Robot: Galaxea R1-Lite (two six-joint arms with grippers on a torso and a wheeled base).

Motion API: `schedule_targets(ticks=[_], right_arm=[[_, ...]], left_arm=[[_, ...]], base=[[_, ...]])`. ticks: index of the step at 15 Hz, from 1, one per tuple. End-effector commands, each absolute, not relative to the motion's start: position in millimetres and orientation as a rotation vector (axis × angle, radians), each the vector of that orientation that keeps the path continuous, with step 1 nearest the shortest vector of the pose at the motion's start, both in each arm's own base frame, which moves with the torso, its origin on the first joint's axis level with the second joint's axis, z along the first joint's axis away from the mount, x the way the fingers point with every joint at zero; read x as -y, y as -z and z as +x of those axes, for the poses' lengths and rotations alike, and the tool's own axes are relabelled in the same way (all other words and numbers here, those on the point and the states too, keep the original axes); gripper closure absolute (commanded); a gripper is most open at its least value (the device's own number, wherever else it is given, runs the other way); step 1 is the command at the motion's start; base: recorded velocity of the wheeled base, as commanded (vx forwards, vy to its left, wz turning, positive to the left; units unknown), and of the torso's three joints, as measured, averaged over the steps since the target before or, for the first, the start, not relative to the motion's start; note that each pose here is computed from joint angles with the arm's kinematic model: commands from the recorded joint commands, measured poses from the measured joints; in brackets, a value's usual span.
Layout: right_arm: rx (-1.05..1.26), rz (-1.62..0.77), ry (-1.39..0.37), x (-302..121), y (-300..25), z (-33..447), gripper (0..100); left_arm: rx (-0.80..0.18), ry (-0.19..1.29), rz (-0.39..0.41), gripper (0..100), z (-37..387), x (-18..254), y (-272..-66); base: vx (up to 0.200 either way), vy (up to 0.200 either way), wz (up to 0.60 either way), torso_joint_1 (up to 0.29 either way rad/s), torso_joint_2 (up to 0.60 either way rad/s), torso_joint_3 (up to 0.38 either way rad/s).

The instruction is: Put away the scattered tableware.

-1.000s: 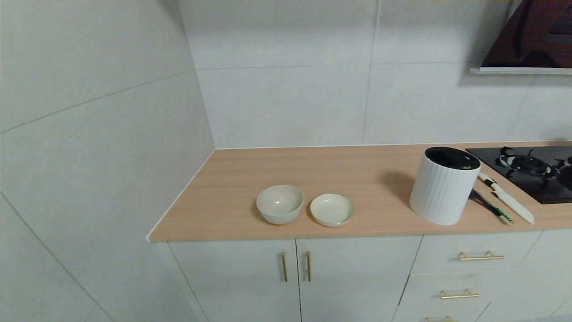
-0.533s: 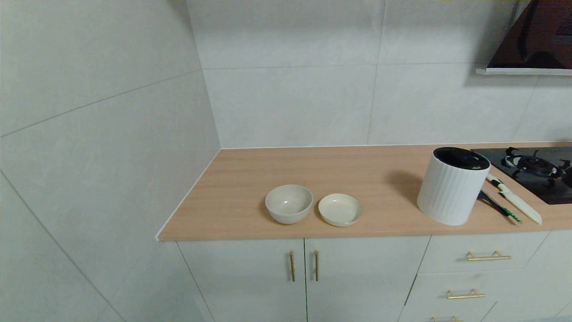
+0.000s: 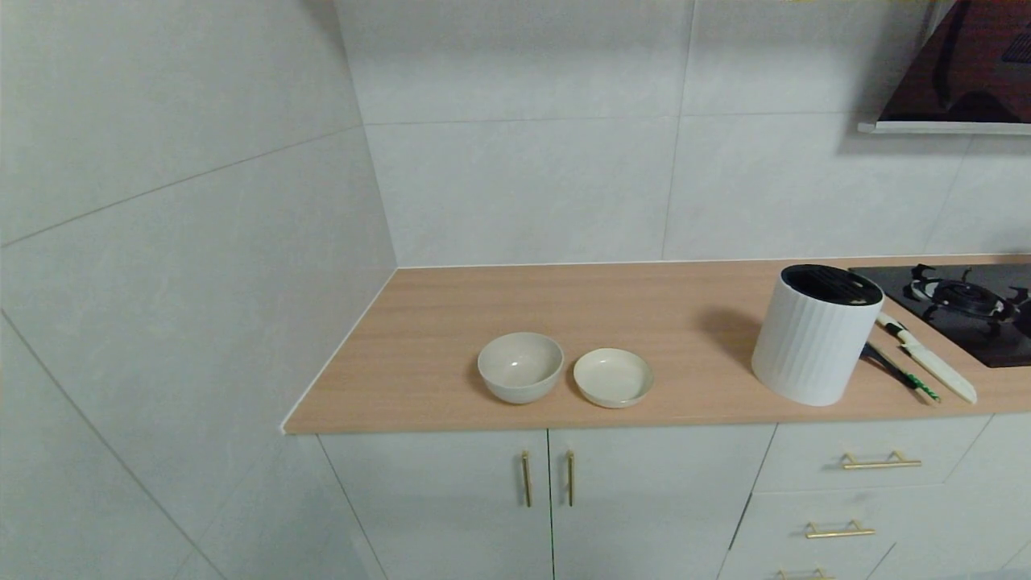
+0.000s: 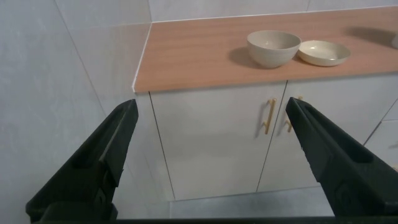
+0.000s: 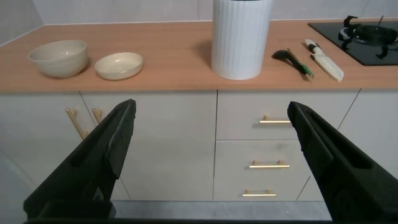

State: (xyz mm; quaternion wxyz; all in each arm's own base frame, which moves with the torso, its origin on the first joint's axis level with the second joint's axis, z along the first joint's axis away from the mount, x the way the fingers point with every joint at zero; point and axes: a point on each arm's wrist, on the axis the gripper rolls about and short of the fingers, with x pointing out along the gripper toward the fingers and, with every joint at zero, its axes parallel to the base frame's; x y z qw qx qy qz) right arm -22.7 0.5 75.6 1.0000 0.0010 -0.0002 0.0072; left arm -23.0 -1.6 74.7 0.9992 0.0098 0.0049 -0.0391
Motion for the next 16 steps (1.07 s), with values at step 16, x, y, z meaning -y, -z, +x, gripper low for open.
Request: schedule_targets(ticks=[16], right_arm=[[0.0,0.002,-0.015,-0.5,-75.7,-22.7,0]], left_arm=[[-0.01,0.078,0.02,0,-23.0,1.6,-74.6]], base=[[0.0,0.0,0.0,-0.196,0.43,0.231]])
